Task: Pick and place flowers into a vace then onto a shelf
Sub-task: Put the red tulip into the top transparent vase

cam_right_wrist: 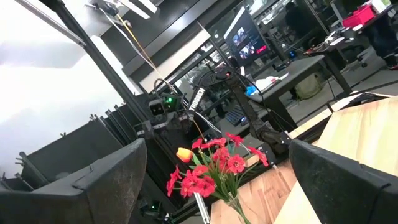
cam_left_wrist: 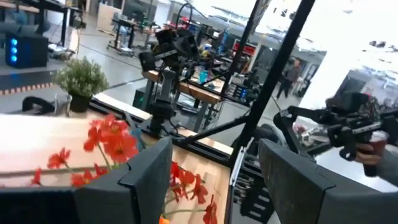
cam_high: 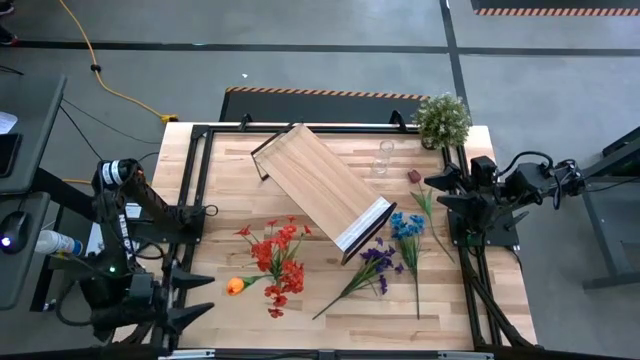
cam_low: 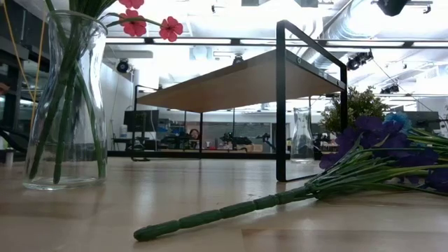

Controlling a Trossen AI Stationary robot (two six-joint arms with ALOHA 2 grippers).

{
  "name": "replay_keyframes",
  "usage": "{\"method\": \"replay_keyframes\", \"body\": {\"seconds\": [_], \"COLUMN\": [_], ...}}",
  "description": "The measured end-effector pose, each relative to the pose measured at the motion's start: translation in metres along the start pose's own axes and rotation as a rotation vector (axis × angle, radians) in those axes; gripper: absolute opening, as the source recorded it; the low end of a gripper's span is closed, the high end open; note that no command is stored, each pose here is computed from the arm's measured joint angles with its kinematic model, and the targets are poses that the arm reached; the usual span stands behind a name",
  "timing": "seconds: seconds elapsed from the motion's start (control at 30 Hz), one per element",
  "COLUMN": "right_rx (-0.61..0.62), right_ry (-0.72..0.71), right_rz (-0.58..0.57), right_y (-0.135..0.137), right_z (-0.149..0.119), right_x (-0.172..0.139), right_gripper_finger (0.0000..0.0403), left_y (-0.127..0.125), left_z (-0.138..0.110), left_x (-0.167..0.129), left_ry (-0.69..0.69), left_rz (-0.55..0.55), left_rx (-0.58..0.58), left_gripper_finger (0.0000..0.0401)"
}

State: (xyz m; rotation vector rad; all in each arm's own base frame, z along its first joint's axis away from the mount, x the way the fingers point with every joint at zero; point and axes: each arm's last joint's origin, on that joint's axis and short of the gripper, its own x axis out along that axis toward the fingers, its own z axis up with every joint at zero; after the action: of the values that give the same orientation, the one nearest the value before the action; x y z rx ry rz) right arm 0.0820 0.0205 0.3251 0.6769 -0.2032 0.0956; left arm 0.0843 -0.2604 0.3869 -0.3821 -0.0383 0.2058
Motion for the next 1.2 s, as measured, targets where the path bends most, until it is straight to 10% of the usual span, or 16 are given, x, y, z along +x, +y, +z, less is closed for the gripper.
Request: {"method": "replay_keyframes", "body": {"seconds": [0.5,1.2], "right_rx": [0.001,0.034], "right_ry": [0.016,0.087], "right_rz": [-0.010,-0.073], "right_y": [-0.001,-0.007], "right_z": [-0.002,-0.009], "right_x": [0.000,-0.001], "right_gripper_finger": [0.0381,0.0381], "left_y": [-0.011,0.030], "left_z": [0.081,0.131], "left_x": [0.007,0.034], "left_ry": [-0.010,-0.049], "left_rz": [0.027,0.165], "left_rx": [0.241,0.219], "left_gripper_finger": [0.0272,0.0273]}}
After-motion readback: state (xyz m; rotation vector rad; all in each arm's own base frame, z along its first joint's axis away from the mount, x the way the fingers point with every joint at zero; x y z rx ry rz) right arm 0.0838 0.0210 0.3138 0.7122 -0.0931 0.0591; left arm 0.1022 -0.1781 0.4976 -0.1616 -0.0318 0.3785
